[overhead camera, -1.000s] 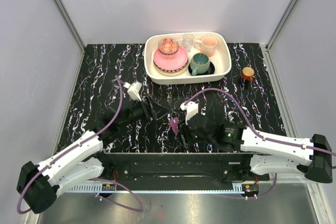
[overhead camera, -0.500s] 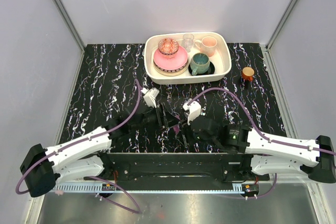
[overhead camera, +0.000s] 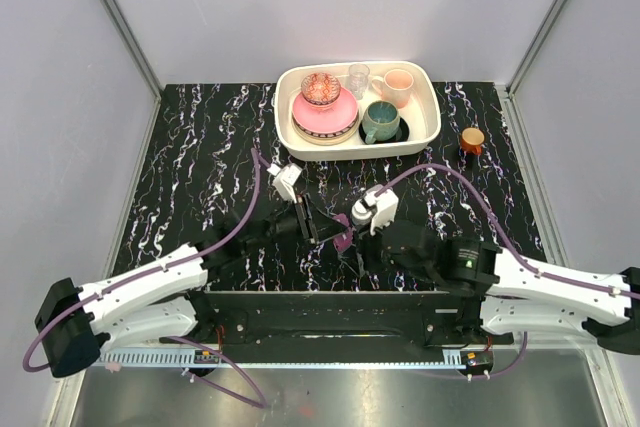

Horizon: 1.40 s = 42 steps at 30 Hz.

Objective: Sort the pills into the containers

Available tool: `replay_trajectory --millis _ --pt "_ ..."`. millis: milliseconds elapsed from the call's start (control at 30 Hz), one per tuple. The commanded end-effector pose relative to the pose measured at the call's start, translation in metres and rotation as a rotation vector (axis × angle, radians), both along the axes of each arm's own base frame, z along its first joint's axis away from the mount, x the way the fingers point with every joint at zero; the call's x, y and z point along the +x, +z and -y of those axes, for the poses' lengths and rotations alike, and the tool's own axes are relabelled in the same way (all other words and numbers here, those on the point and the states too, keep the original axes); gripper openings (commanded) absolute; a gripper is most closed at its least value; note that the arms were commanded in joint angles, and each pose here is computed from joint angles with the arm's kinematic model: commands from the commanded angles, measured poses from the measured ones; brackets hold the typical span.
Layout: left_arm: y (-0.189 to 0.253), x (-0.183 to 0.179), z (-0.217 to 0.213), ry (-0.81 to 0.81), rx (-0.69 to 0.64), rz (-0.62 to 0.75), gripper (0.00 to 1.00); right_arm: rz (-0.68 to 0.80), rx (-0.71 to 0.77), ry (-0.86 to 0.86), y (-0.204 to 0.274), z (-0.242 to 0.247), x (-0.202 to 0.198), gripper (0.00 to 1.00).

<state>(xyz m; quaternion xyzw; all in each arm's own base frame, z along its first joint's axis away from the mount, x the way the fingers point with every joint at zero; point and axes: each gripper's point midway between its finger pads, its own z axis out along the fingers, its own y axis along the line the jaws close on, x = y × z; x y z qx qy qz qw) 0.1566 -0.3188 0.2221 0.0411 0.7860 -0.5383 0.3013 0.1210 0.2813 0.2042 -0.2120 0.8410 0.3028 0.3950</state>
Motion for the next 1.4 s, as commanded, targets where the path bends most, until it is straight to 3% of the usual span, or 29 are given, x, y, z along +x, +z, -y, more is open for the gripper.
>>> replay_trajectory --millis 0,133,167,267,400,733,1033,1167,1367 --pt "0.016 -0.007 0.0 -0.036 -0.068 0.073 0.0 0.016 0.274 0.002 0.066 -0.007 -0.006 0.02" --pt "0.028 -0.016 0.001 -0.081 -0.135 0.103 0.0 -0.001 0.362 0.05 0.081 -0.003 -0.019 0.11" --pt "0.033 -0.018 0.002 -0.089 -0.153 0.114 0.0 -0.005 0.366 0.049 0.081 -0.001 -0.019 0.22" --pt "0.038 -0.022 0.001 -0.108 -0.171 0.124 0.0 -0.006 0.38 0.044 0.082 0.004 -0.021 0.44" --pt "0.044 -0.026 -0.001 -0.122 -0.185 0.136 0.0 0.002 0.319 -0.007 0.072 0.019 -0.015 0.53" --pt "0.053 -0.036 -0.01 -0.142 -0.199 0.169 0.0 0.058 0.216 -0.149 0.061 0.058 0.002 0.6" --pt "0.058 -0.044 -0.013 -0.176 -0.213 0.203 0.0 0.018 0.074 -0.234 0.016 0.062 0.011 0.6" --pt "0.04 -0.035 -0.015 -0.143 -0.132 0.223 0.0 0.002 0.015 -0.19 0.015 0.05 0.009 0.65" --pt "-0.004 -0.011 -0.018 -0.069 0.019 0.281 0.0 0.042 0.092 -0.252 0.04 0.067 0.014 0.67"
